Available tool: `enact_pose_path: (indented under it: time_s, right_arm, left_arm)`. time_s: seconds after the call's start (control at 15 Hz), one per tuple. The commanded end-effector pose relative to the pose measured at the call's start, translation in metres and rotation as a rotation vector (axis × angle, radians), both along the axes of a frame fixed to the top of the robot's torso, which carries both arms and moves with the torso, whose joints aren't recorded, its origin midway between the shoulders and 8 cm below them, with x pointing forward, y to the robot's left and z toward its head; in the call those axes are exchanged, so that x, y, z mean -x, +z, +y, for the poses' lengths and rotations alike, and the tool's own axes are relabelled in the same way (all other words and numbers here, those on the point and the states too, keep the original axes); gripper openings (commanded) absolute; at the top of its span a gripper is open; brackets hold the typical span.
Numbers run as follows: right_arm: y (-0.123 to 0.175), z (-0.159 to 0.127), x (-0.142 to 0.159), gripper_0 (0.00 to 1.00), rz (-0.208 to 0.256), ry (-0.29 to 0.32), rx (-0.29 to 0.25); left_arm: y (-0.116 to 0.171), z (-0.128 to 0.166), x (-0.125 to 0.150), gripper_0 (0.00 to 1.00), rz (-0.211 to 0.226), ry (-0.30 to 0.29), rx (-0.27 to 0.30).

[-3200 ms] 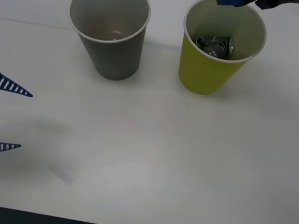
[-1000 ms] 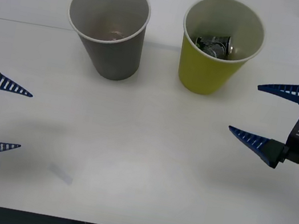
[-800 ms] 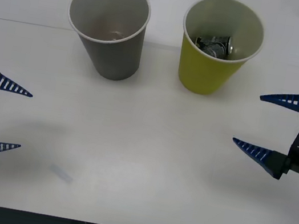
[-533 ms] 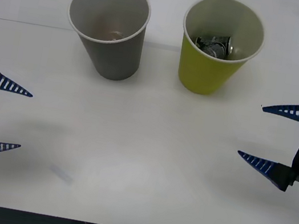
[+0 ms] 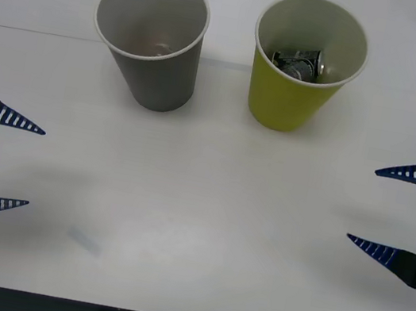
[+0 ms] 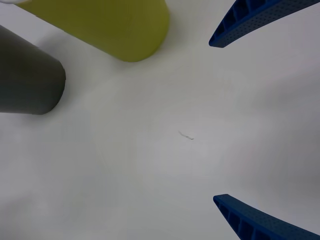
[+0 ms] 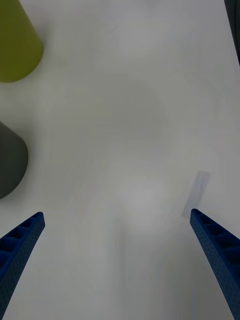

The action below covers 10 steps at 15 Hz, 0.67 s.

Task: Put the can into the green bin and the plastic bottle into the gray bin

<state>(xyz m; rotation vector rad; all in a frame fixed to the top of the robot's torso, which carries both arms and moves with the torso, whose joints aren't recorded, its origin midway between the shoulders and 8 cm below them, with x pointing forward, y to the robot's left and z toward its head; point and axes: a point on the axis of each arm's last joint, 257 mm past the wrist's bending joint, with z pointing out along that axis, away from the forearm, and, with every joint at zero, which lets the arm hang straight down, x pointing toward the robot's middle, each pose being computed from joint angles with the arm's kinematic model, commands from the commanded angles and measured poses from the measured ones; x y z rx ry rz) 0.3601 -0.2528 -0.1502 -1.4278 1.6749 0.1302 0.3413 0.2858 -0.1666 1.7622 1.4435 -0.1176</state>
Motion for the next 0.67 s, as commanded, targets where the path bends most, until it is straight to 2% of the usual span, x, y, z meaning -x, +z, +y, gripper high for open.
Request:
enact_pose_path:
  time_s: [0.07,0.47,0.6,0.67]
  right_arm:
    - [-0.002,-0.017,0.002,1.00,0.019,0.014,0.042]
    - [0.002,-0.040,0.007,1.00,0.045,0.057,0.087]
    - [0.003,-0.048,0.013,1.00,0.035,0.092,0.109]
    - [0.001,-0.050,0.016,1.00,0.054,0.095,0.094]
  left_arm:
    - [0.000,0.000,0.000,1.00,0.000,0.000,0.000]
    - [0.000,0.000,0.000,1.00,0.000,0.000,0.000]
    - [0.000,0.000,0.000,1.00,0.000,0.000,0.000]
    - [0.000,0.000,0.000,1.00,0.000,0.000,0.000]
